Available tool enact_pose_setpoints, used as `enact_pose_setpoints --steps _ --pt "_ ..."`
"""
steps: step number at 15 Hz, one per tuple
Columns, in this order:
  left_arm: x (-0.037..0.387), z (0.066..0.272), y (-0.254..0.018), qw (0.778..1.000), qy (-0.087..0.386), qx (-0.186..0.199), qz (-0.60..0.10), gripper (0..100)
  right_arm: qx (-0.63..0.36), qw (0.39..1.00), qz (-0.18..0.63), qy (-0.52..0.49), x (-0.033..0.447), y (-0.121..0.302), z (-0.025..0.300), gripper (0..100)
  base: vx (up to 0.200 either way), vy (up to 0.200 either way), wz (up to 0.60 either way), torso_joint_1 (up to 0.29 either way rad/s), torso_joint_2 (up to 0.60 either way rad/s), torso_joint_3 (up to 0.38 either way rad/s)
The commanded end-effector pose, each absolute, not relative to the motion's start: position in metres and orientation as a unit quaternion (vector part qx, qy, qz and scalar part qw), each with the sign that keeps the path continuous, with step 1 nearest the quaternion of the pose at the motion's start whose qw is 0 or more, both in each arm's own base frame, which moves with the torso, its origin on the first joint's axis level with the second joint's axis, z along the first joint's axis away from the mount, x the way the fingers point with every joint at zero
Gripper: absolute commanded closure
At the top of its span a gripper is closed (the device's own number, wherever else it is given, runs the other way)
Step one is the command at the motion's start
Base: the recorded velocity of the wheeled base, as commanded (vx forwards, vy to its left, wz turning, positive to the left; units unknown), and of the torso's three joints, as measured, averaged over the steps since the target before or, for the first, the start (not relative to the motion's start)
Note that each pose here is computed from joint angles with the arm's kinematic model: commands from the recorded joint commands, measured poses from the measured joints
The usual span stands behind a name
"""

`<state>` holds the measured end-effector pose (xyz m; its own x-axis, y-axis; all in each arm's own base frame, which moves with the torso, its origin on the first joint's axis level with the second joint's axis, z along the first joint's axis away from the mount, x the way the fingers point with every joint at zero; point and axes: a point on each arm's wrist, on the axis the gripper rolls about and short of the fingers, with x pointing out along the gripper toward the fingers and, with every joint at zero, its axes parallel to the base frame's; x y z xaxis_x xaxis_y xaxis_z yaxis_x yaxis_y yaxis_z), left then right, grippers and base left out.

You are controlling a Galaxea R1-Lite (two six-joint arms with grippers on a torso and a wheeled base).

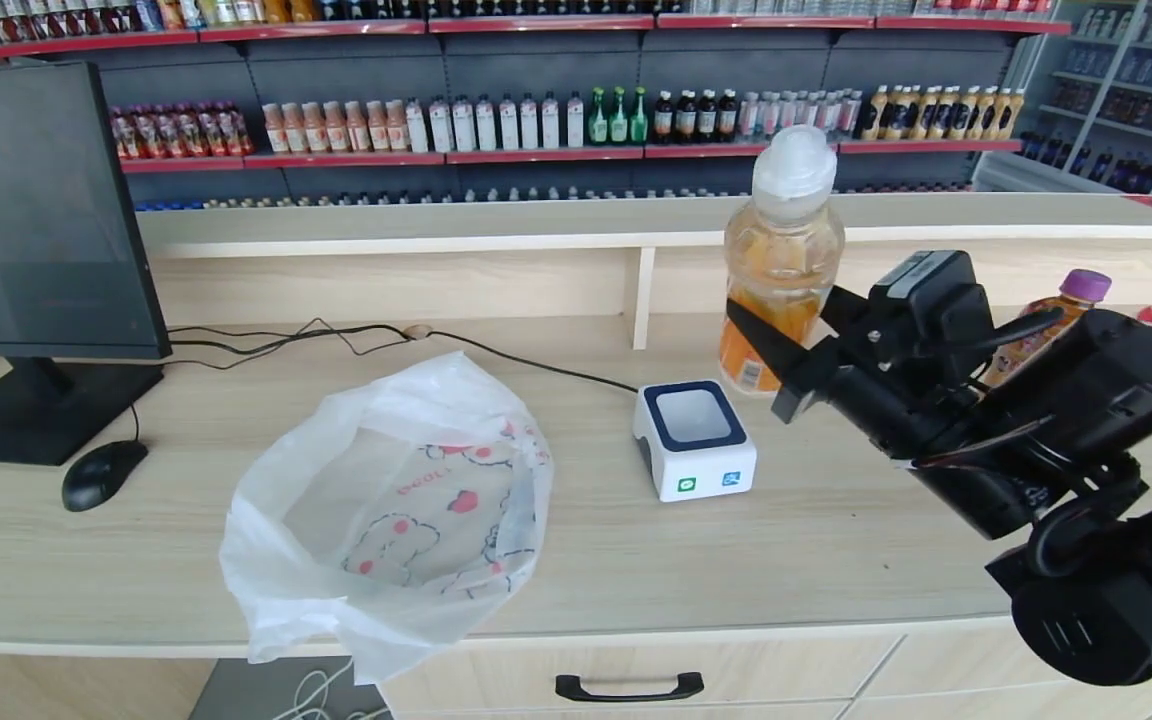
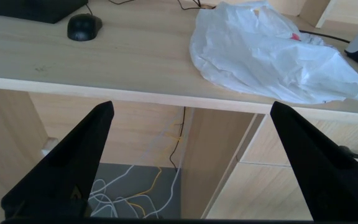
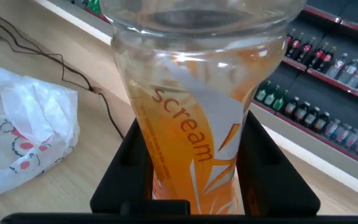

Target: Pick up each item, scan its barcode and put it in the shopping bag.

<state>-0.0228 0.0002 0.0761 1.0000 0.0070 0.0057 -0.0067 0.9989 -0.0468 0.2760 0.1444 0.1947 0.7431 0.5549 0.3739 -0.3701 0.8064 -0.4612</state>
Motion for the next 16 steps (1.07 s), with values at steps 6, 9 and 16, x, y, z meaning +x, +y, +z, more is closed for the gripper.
enact_pose_setpoints --steps 6,9,16 --pt "-0.023 0.076 0.0 1.0 -0.002 -0.023 0.003 0 -0.277 0.873 0.3 -0.267 0.285 0.159 0.171 100 0.0 0.0 0.0 0.0 0.0 0.0" --pt "-0.023 0.076 0.0 1.0 -0.004 -0.023 0.003 0 -0.315 0.847 0.319 -0.286 0.302 0.158 0.162 100 0.0 0.0 0.0 0.0 0.0 0.0" --pt "-0.023 0.076 0.0 1.0 -0.005 -0.022 0.003 0 -0.333 0.808 0.336 -0.35 0.343 0.17 0.165 100 0.0 0.0 0.0 0.0 0.0 0.0"
